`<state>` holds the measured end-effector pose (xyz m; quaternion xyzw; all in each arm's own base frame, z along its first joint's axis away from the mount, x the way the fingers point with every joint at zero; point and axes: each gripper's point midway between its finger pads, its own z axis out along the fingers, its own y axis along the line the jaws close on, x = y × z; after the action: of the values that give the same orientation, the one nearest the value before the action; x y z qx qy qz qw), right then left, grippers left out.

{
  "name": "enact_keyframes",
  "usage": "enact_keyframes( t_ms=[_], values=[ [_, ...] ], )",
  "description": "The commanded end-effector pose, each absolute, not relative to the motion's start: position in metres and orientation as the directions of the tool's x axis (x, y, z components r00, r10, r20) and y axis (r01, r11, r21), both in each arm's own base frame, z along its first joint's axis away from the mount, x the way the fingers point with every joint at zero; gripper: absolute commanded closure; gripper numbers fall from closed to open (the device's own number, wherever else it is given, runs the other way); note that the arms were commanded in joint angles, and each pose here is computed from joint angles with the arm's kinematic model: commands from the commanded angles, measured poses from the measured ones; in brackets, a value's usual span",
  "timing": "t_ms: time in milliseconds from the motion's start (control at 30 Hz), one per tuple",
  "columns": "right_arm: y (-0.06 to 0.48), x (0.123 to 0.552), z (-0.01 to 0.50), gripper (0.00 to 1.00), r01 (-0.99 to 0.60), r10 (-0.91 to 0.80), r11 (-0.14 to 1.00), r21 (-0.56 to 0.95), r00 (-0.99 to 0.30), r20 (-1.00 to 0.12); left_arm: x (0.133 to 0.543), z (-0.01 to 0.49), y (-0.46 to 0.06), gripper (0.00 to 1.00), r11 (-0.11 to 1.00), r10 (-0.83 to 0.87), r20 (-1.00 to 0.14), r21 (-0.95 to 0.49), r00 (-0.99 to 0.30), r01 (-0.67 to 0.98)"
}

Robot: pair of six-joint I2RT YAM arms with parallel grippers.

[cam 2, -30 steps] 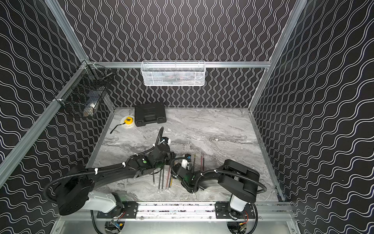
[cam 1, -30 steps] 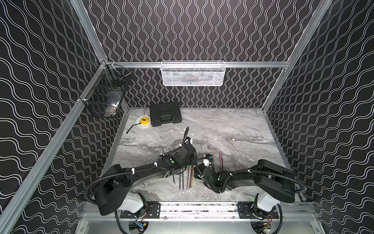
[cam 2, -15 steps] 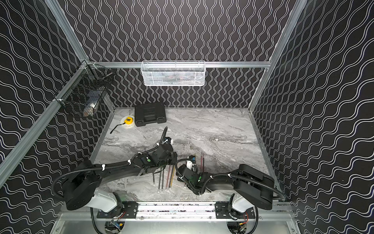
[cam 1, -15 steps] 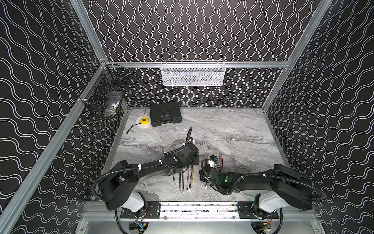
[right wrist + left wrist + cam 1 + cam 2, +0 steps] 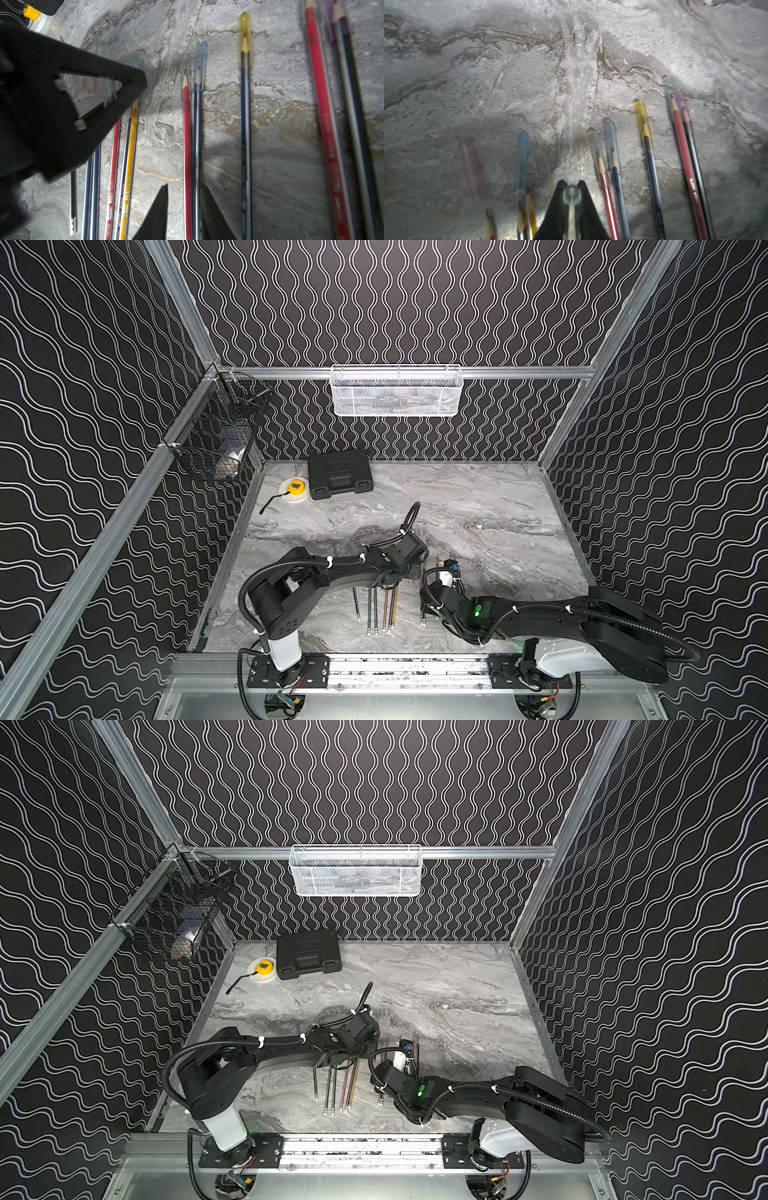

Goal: Remove the protective cover of the pencils
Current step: Place the protective sleeve at the center of the board.

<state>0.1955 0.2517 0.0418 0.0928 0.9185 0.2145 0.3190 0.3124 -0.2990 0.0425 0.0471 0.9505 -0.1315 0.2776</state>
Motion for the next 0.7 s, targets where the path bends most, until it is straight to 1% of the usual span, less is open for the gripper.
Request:
enact_keyframes(
  t_ms=[0, 167, 400, 667],
  values=[
    [0.248, 0.196, 0.039, 0.72, 0.053, 0.313, 0.898, 0.437, -0.774, -0.550, 0.314, 0.031, -0.288, 0.94, 0.979, 0.048, -0.525, -0.142, -0.850, 0.143],
    [0.248, 0.197, 0.037, 0.72, 0.053, 0.311, 0.899, 0.434, -0.776, -0.549, 0.319, 0.021, -0.277, 0.92, 0.991, 0.067, -0.518, -0.068, -0.853, 0.119],
    [0.248, 0.197, 0.039, 0.72, 0.053, 0.314, 0.898, 0.437, -0.773, -0.551, 0.321, 0.015, -0.273, 0.86, 0.991, 0.065, -0.502, -0.066, -0.862, 0.114],
    [0.249, 0.197, 0.039, 0.71, 0.051, 0.314, 0.897, 0.439, -0.773, -0.551, 0.322, 0.014, -0.270, 0.70, 0.993, 0.067, -0.500, -0.051, -0.863, 0.107]
  ],
)
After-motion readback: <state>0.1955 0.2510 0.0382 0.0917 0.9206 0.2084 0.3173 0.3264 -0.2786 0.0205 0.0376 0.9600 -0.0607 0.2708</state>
